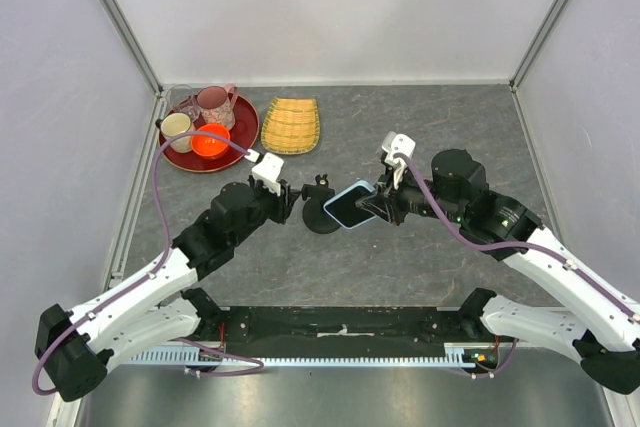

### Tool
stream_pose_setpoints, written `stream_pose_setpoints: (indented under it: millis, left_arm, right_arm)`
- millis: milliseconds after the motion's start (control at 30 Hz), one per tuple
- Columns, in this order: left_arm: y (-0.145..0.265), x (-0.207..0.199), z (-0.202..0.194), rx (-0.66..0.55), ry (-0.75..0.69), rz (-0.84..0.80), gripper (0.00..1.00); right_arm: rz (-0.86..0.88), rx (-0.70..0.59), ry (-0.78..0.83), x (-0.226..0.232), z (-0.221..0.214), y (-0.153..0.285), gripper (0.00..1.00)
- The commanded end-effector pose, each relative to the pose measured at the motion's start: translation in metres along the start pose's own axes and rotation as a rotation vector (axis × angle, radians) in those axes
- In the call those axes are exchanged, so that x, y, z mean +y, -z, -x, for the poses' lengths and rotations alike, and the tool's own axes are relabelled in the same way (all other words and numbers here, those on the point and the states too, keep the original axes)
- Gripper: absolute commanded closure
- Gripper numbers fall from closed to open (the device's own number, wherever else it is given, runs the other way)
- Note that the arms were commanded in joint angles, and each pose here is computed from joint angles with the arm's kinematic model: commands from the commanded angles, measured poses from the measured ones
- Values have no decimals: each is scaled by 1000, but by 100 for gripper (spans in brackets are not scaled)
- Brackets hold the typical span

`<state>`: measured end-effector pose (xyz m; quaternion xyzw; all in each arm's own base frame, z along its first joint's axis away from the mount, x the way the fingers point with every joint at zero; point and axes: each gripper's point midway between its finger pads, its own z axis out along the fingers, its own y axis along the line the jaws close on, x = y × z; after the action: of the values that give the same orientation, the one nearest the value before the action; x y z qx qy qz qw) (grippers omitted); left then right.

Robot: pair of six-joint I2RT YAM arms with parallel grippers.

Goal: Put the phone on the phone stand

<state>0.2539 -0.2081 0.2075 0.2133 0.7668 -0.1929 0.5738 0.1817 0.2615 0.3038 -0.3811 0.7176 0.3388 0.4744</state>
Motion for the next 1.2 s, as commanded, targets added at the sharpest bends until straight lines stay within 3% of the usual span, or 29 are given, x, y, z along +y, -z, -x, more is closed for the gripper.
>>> stream_pose_setpoints:
  millis: [0,333,1167]
  left_arm:
    - [-2,-7,22,-102,82,-10,61]
    - [-4,-11,18,-95,106,5,60]
    - [-26,-20,7,-53,62,-27,75]
  right_arm:
    - [20,-155,34,8,39,10,100]
    - [32,-167,26,9,38,8,100]
    - [31,-197,25,9,48,6,100]
